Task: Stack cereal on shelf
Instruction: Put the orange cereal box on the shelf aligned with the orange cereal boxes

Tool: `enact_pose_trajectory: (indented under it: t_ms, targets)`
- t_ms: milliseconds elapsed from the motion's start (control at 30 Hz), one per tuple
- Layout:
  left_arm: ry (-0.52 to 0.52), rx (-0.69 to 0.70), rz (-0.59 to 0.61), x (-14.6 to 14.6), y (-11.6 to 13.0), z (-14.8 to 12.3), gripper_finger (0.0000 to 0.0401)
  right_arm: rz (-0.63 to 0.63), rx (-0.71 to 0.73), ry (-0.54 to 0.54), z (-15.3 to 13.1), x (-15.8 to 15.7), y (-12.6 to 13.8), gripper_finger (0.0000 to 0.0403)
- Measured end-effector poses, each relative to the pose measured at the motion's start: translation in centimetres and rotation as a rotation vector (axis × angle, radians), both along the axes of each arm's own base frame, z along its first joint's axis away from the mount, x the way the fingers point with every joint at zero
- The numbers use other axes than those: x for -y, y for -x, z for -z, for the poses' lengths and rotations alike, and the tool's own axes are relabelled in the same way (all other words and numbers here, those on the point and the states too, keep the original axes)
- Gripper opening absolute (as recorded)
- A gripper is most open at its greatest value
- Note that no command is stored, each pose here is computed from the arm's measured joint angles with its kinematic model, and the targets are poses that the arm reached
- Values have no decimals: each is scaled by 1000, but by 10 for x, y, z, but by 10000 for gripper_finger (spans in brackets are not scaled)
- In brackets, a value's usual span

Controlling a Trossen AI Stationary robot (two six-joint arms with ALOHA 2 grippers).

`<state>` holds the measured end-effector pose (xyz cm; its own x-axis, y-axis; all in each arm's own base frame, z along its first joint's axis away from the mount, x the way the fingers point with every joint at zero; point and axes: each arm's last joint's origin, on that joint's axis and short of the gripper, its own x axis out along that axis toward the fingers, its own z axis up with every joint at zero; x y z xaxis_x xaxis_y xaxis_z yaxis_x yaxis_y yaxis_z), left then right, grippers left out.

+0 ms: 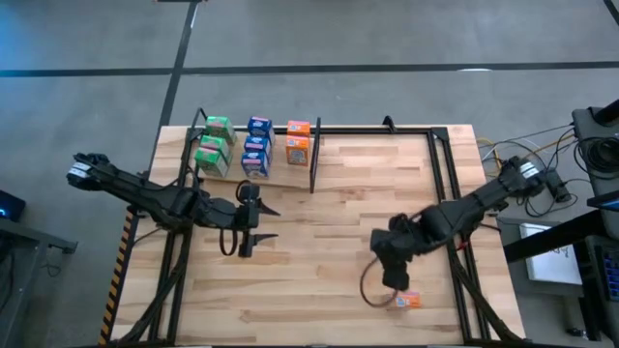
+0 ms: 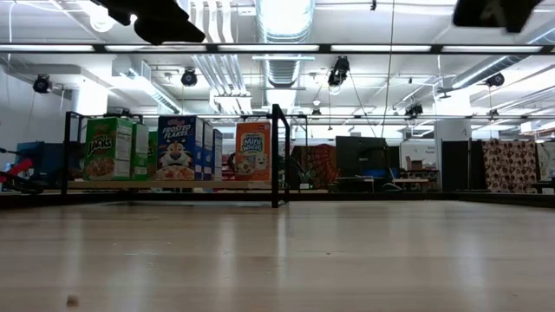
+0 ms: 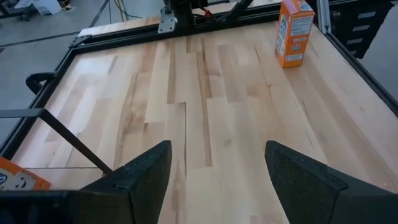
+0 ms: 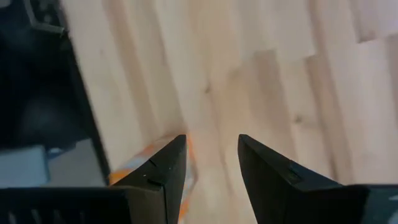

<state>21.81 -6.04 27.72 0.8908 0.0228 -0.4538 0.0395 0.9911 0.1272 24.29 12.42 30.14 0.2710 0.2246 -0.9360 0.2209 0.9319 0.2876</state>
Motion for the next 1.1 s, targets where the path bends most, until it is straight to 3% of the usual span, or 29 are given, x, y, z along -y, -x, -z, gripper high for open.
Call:
enact_pose_trajectory:
  t_ms: [400, 667, 800, 933, 1100]
  targets:
    - [9, 11, -5, 0, 0, -1, 242, -59, -82, 0, 11, -68, 26, 141]
    - [14, 26, -7, 0, -1, -2, 242, -24, -150, 7, 25, -83, 29, 216]
    - [14, 25, -8, 0, -1, -2, 242, -36, -241, -77, 26, -88, 31, 250]
    - [13, 24, -8, 0, -1, -2, 242, 27, -274, -106, 24, -87, 33, 265]
    - [13, 24, -9, 0, -1, -2, 242, 10, -261, -94, 24, -87, 33, 265]
